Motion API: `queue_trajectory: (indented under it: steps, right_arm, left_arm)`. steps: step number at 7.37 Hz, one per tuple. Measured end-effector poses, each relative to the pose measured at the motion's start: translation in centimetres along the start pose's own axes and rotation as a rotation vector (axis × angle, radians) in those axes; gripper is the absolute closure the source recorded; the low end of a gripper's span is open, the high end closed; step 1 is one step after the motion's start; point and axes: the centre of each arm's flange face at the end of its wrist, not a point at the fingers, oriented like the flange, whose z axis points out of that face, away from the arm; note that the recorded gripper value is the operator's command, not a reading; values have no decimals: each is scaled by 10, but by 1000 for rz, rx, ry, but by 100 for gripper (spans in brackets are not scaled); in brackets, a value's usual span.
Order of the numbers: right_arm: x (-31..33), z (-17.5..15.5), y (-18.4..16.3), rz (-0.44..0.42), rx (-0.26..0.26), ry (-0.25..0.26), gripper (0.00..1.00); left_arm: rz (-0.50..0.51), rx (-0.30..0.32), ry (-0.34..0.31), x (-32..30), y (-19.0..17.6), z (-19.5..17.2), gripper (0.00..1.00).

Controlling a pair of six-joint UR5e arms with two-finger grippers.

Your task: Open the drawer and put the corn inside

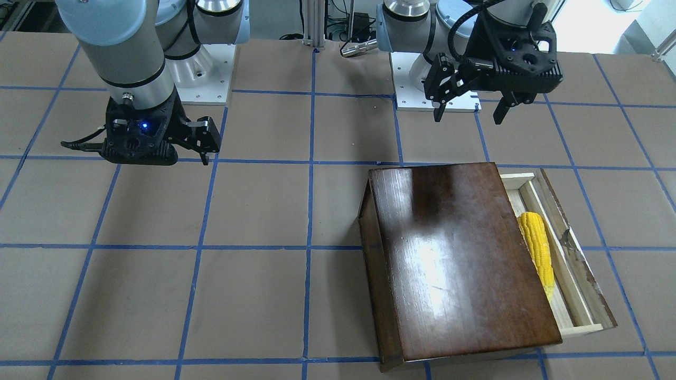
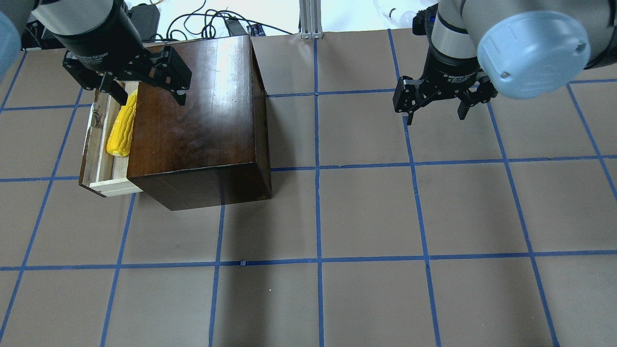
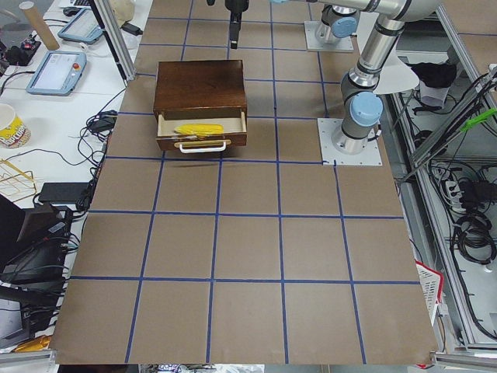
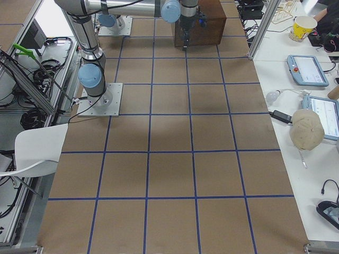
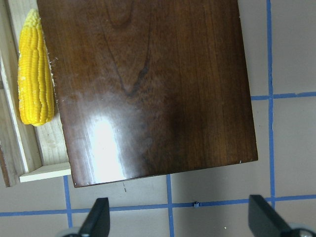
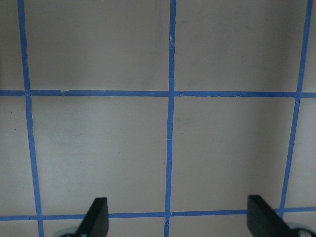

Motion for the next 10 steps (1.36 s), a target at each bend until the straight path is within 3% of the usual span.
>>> queue_trajectory:
  steps: [2, 3, 7, 10]
  right_arm:
    - [0, 0, 0, 0, 0, 0, 0]
    - [0, 0, 0, 0, 1, 0, 0]
    - [0, 0, 0, 0, 0, 0, 0]
    - [0, 0, 0, 0, 0, 0, 0]
  left_arm:
    - [-23, 65, -5, -10, -17, -2, 0]
    - [-37, 68, -6, -18, -22, 0, 0]
    - [-44, -20, 6, -28, -29, 8, 0]
    - [-36, -49, 23, -28, -36, 7, 0]
